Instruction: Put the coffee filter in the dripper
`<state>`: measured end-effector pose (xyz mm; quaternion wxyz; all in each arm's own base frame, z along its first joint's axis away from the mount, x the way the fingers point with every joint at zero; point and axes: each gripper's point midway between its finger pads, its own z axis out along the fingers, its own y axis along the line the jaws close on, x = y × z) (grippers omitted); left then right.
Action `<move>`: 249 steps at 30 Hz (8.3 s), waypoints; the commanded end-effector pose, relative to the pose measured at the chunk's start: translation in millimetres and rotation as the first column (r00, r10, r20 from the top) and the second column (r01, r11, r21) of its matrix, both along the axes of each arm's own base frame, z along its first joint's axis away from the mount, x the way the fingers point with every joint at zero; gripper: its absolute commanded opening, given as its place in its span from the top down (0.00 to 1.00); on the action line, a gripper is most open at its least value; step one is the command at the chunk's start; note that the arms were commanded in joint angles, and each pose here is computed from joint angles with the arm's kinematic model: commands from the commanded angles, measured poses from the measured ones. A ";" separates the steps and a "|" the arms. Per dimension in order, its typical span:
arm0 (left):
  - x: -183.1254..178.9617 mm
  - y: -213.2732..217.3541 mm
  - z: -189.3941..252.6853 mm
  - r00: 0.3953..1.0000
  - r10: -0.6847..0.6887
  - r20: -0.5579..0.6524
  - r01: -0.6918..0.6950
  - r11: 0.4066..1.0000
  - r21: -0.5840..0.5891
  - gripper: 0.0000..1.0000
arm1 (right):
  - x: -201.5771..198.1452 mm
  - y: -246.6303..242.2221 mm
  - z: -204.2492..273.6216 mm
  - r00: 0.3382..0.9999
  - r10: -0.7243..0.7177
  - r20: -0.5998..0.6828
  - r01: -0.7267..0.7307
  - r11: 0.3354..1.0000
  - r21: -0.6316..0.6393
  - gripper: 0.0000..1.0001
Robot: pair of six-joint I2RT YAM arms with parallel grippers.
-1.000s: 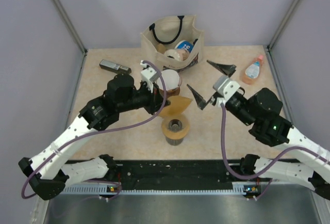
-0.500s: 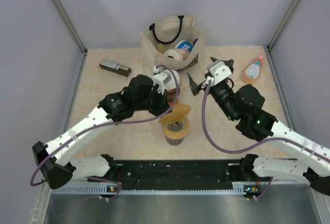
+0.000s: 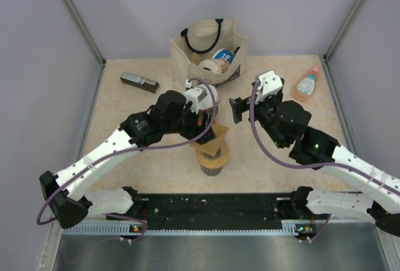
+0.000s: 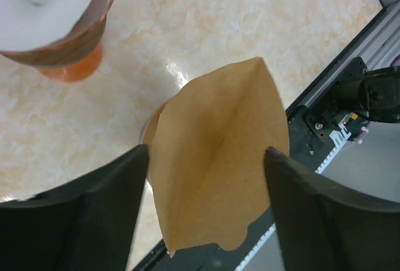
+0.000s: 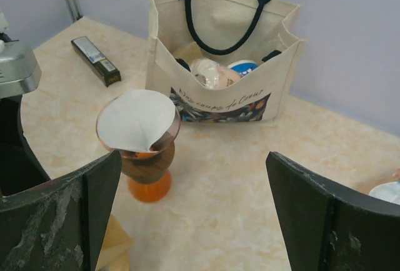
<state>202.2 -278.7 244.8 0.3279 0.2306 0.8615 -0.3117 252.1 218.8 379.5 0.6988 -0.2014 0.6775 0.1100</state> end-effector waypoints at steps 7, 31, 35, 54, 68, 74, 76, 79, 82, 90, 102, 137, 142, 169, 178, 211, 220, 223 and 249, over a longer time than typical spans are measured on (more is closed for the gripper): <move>16.4 41.6 73.9 0.944 0.226 0.239 -0.197 0.970 -0.142 0.01 | -15.6 8.1 4.7 0.973 0.040 -0.229 -0.002 0.987 0.162 0.01; 73.6 175.6 14.5 0.651 0.751 0.109 -0.745 0.660 -0.096 0.01 | -54.9 98.5 -109.4 0.677 0.243 -0.695 -0.417 0.904 -0.089 0.54; 77.6 174.5 7.9 0.658 0.747 0.099 -0.742 0.665 -0.084 0.01 | -71.5 99.4 -112.0 0.624 0.294 -0.724 -0.484 0.873 -0.063 0.57; 89.5 179.2 -6.5 0.664 0.745 0.062 -0.744 0.667 -0.050 0.01 | -78.0 104.7 -158.2 0.557 0.253 -0.791 -0.548 0.828 -0.122 0.64; 92.2 183.4 -11.5 0.658 0.751 0.052 -0.750 0.660 -0.035 0.01 | -78.4 104.7 -189.3 0.523 0.204 -0.827 -0.567 0.808 -0.159 0.76; 93.4 184.0 -10.8 0.656 0.752 0.053 -0.752 0.658 -0.036 0.01 | -78.6 102.7 -198.2 0.516 0.183 -0.837 -0.568 0.805 -0.174 0.84; 94.0 184.6 -11.8 0.656 0.753 0.052 -0.753 0.658 -0.031 0.01 | -80.2 100.9 -200.0 0.509 0.178 -0.842 -0.571 0.802 -0.177 0.85; 95.3 184.0 -12.1 0.658 0.752 0.051 -0.751 0.659 -0.028 0.01 | -81.8 99.3 -202.1 0.501 0.166 -0.850 -0.580 0.793 -0.187 0.88; 96.3 184.9 -12.0 0.656 0.753 0.051 -0.753 0.658 -0.028 0.01 | -84.2 97.7 -208.2 0.483 0.141 -0.864 -0.589 0.783 -0.201 0.90; 97.3 186.5 -12.0 0.654 0.754 0.053 -0.755 0.656 -0.023 0.01 | -81.8 95.2 -218.5 0.480 0.092 -0.873 -0.586 0.773 -0.241 0.92; 98.8 188.4 -15.8 0.653 0.756 0.045 -0.756 0.654 -0.016 0.01 | -81.8 100.8 -234.4 0.459 0.071 -0.886 -0.609 0.751 -0.255 0.92; 21.3 79.8 16.6 0.991 0.132 -0.009 -0.124 0.899 -0.420 0.01 | -69.3 106.1 -178.0 0.581 0.153 -0.800 -0.538 0.809 -0.236 0.83; 6.4 69.5 13.9 0.998 0.059 -0.001 -0.053 0.884 -0.464 0.01 | -66.9 104.9 -163.4 0.605 0.172 -0.778 -0.523 0.822 -0.225 0.83; 12.3 33.1 -21.8 0.994 0.007 -0.108 -0.048 0.923 -0.381 0.04 | -44.9 38.9 -133.6 0.759 0.176 -0.627 -0.150 0.984 0.095 0.07; 10.6 37.6 -39.6 0.992 0.023 -0.126 -0.065 0.937 -0.344 0.05 | -50.6 37.3 -154.8 0.753 0.211 -0.623 -0.186 0.977 0.107 0.07; 5.9 33.7 -2.8 1.000 0.005 -0.018 -0.011 0.924 -0.381 0.01 | -42.6 48.7 -128.3 0.784 0.263 -0.562 -0.223 0.965 0.141 0.06; 25.8 59.7 63.1 0.970 0.189 0.152 -0.122 0.921 -0.369 0.01 | -27.0 36.4 -64.1 0.870 0.220 -0.441 -0.158 0.972 0.174 0.01; 48.8 87.6 68.3 0.908 0.390 0.153 -0.326 0.887 -0.326 0.01 | -7.3 14.7 -50.0 0.902 0.110 -0.418 -0.032 0.981 0.190 0.01; 102.6 327.0 -48.2 0.104 0.993 0.055 -0.992 0.108 -0.067 0.01 | 66.4 -239.0 -202.4 0.555 -0.625 -0.550 0.816 0.538 0.211 0.01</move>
